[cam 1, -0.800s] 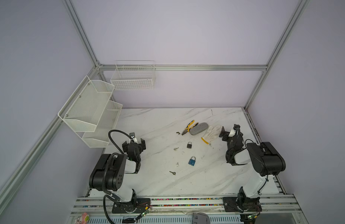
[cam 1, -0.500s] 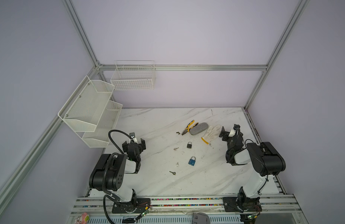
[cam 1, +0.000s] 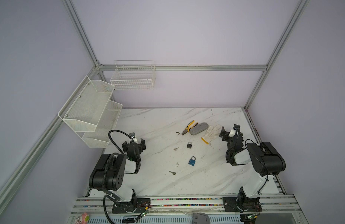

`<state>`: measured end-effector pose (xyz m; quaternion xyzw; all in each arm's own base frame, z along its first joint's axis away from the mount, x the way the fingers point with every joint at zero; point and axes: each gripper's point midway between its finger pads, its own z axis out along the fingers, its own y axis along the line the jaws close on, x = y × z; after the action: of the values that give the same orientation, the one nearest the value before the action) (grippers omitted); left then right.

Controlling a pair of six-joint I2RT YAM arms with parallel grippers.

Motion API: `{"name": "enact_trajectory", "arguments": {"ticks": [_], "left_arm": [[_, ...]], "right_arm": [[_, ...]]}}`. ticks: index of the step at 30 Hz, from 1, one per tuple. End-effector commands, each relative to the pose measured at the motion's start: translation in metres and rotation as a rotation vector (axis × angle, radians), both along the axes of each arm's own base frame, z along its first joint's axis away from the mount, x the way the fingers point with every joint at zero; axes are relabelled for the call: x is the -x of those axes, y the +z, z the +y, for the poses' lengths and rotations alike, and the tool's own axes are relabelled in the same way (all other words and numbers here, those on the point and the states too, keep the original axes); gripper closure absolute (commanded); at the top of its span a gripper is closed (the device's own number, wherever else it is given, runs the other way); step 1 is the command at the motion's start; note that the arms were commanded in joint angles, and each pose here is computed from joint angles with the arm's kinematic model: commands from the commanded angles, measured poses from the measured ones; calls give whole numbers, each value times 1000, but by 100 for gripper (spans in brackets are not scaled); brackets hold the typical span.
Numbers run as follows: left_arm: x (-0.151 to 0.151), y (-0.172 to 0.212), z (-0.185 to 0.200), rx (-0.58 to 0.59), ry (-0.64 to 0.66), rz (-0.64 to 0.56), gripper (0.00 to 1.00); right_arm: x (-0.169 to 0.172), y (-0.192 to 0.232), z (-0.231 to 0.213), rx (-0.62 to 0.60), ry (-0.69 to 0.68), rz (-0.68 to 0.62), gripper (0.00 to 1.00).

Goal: Unlock with the key

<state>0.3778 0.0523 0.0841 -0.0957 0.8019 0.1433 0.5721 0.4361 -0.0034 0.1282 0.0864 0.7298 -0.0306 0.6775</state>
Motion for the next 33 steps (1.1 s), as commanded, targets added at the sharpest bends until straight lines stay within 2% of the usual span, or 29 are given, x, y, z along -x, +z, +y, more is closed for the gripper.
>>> {"name": "enact_trajectory", "arguments": {"ticks": [1,21,31,33], "left_arm": [[-15,33,1,0,13,-110,0],[-13,37,0,0,5,-127,0],[4,74,-10,16,-60,-162,0],[10,83,-11,62,-57,-175,0]], "right_arm": [[-1,17,3,17,10,-59,3],[1,19,3,16,15,-65,3],[12,57,-4,-2,-22,-112,2],[14,68,-4,-13,-23,-117,3]]}}
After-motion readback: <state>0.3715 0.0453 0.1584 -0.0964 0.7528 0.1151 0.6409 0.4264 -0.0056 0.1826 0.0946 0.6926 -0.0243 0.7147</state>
